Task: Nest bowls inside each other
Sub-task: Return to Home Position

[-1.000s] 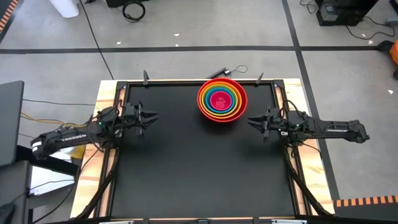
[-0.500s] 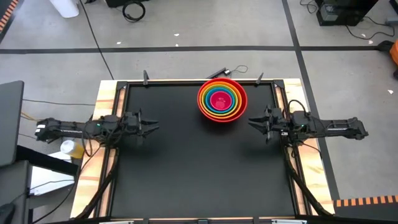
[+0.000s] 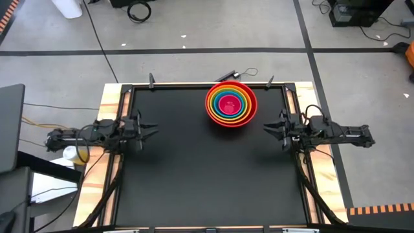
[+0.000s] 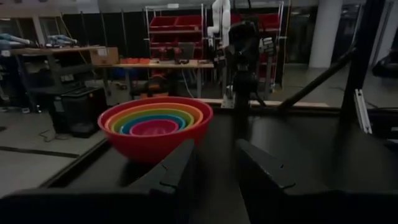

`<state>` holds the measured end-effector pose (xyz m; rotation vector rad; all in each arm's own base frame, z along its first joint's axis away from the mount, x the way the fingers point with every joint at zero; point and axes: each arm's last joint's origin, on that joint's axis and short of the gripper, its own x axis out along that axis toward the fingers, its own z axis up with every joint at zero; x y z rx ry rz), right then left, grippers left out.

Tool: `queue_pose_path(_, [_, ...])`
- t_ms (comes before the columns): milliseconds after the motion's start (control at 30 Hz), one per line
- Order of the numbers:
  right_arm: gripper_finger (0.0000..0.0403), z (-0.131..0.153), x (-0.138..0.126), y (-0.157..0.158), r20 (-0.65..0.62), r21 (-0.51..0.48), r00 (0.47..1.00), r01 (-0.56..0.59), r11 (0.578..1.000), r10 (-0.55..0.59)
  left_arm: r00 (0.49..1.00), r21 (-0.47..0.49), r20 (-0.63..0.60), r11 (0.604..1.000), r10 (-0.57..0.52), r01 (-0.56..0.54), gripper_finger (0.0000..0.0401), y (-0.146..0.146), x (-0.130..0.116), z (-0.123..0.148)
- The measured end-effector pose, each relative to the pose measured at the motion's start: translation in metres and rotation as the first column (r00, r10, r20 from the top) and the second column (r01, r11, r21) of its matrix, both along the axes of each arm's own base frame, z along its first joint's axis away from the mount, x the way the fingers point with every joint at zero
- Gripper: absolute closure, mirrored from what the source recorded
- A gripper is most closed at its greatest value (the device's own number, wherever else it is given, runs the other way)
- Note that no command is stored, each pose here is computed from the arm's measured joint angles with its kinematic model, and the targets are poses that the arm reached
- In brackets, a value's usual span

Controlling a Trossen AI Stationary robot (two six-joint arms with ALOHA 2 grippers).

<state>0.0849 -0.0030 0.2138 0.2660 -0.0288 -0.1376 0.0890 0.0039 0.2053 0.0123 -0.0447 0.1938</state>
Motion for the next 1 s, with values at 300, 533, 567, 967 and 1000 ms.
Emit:
queue_pose_path(300, [0.0294,-0.038,0.01,0.002,0.013,0.025,0.999,-0.053,0.998,0.053,1.0,-0.032,-0.005,0.999,-0.015,0.015,0.0285,0.0,0.004,-0.022])
queue_pose_path(533, [0.0294,-0.044,0.012,0.001,0.016,-0.009,0.999,-0.028,1.0,0.028,1.0,-0.047,0.009,0.999,0.015,-0.014,0.0285,0.002,0.008,-0.035])
queue_pose_path(567, [0.0294,-0.044,0.012,0.001,0.023,-0.01,0.999,-0.029,1.0,0.03,1.0,-0.052,0.009,0.998,0.022,-0.021,0.0285,0.002,0.008,-0.035])
queue_pose_path(967, [0.0294,-0.04,0.012,0.0,0.076,-0.033,0.997,0.028,0.999,-0.025,1.0,-0.079,0.008,0.997,0.006,-0.005,0.0285,0.002,0.008,-0.036])
queue_pose_path(1000, [0.0294,-0.04,0.012,0.0,0.077,-0.027,0.997,0.027,0.999,-0.025,1.0,-0.079,0.007,0.997,0.006,-0.005,0.0285,0.002,0.008,-0.036])
